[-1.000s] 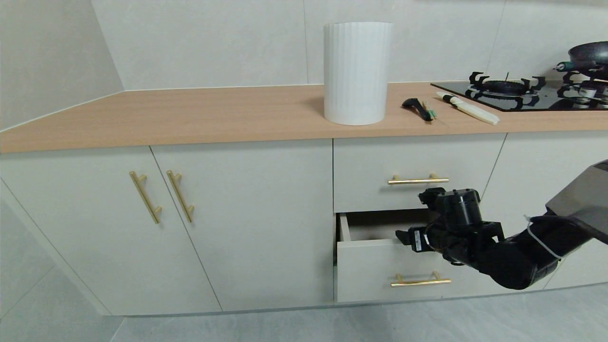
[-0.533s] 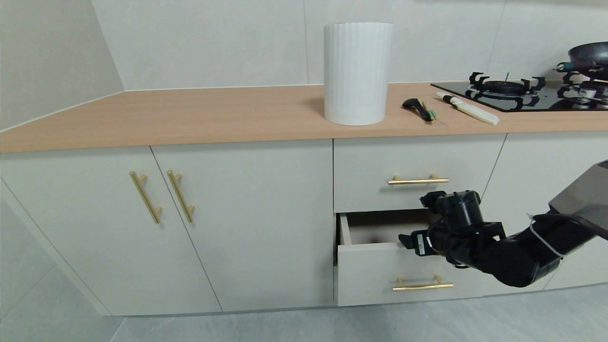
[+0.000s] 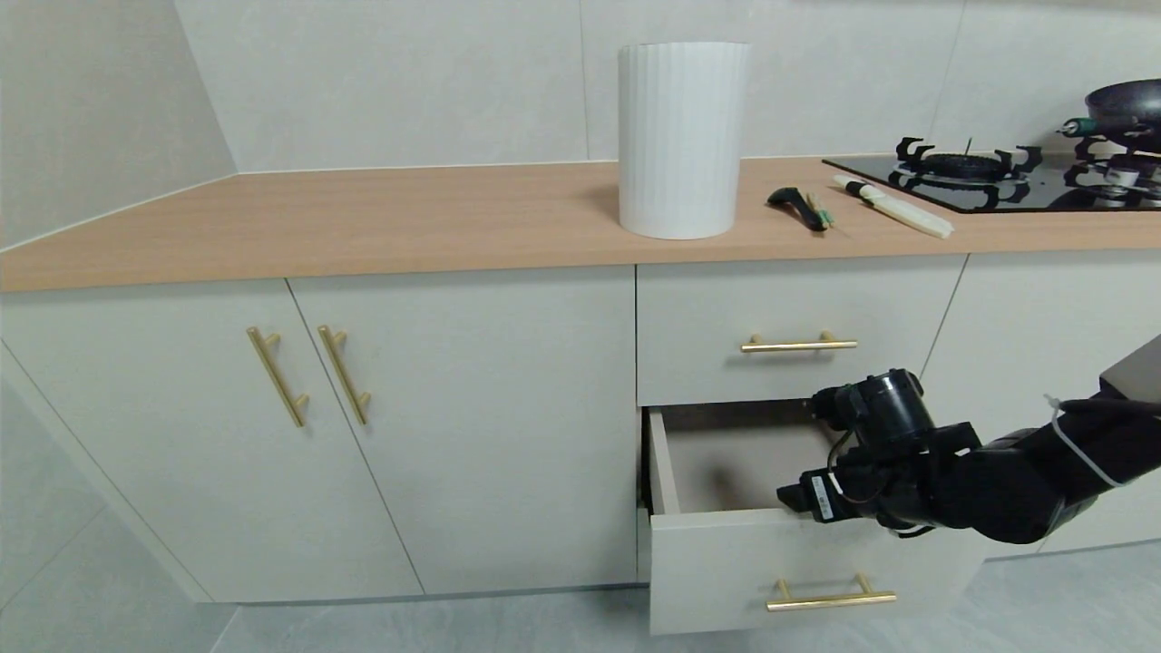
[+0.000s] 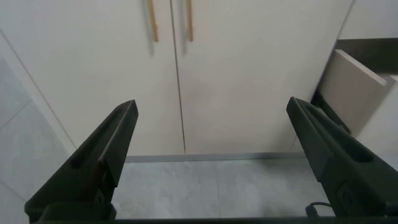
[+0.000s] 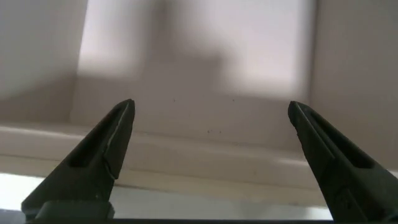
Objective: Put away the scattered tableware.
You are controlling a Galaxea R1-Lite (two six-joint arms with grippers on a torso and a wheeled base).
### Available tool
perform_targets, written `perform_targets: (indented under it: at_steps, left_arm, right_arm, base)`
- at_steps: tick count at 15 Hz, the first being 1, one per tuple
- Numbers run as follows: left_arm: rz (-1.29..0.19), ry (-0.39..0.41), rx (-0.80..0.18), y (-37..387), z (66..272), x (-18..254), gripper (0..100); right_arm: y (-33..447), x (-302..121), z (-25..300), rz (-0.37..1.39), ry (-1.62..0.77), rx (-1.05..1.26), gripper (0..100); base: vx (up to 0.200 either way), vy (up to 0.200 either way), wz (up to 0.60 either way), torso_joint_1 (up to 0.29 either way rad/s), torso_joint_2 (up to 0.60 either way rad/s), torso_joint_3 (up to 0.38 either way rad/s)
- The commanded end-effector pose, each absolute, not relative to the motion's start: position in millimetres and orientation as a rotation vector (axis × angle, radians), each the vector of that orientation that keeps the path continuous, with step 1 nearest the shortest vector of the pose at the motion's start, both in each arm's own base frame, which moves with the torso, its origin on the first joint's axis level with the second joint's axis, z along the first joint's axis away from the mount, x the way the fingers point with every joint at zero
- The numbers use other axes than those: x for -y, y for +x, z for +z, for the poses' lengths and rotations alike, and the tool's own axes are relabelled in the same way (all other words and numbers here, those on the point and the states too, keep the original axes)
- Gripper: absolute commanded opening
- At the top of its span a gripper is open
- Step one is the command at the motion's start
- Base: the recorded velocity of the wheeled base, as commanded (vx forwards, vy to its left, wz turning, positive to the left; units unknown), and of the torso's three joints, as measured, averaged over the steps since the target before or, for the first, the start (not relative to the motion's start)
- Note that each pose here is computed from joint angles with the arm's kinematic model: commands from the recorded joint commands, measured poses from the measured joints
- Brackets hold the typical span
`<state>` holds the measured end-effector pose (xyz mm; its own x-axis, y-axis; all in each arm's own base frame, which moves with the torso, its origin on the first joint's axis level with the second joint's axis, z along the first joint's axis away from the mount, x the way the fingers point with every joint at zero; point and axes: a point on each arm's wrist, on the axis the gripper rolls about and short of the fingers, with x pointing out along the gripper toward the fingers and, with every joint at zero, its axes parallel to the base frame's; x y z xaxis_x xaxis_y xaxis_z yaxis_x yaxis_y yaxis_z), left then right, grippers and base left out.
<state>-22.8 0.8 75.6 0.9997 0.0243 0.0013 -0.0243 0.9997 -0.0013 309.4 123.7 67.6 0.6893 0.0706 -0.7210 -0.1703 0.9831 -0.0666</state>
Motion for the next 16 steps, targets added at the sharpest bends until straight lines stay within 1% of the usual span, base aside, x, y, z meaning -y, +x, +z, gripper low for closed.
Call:
perform_targets:
  at_steps: [1,8,16]
  left_arm:
    - [0.025,-0.002,0.002,-22.8,75.6,-0.8,100]
    - [0.025,-0.002,0.002,-22.8,75.6,-0.8,100]
    - [0.025,-0.002,0.002,-22.8,75.6,-0.8,100]
  right_arm:
    - [300.0,-128.1,82.2,0.158,-0.138,-0.794,100]
    - [265.3,-136.7,101.6,0.208,-0.238,-0.968,100]
    - [226.7,-141.1,101.2,0.302,-0.462,-1.197,100]
  base:
    - [0.000,0.000,0.00,0.000,0.00,0.000]
    - [0.000,0.000,0.00,0.000,0.00,0.000]
    - [0.000,0.000,0.00,0.000,0.00,0.000]
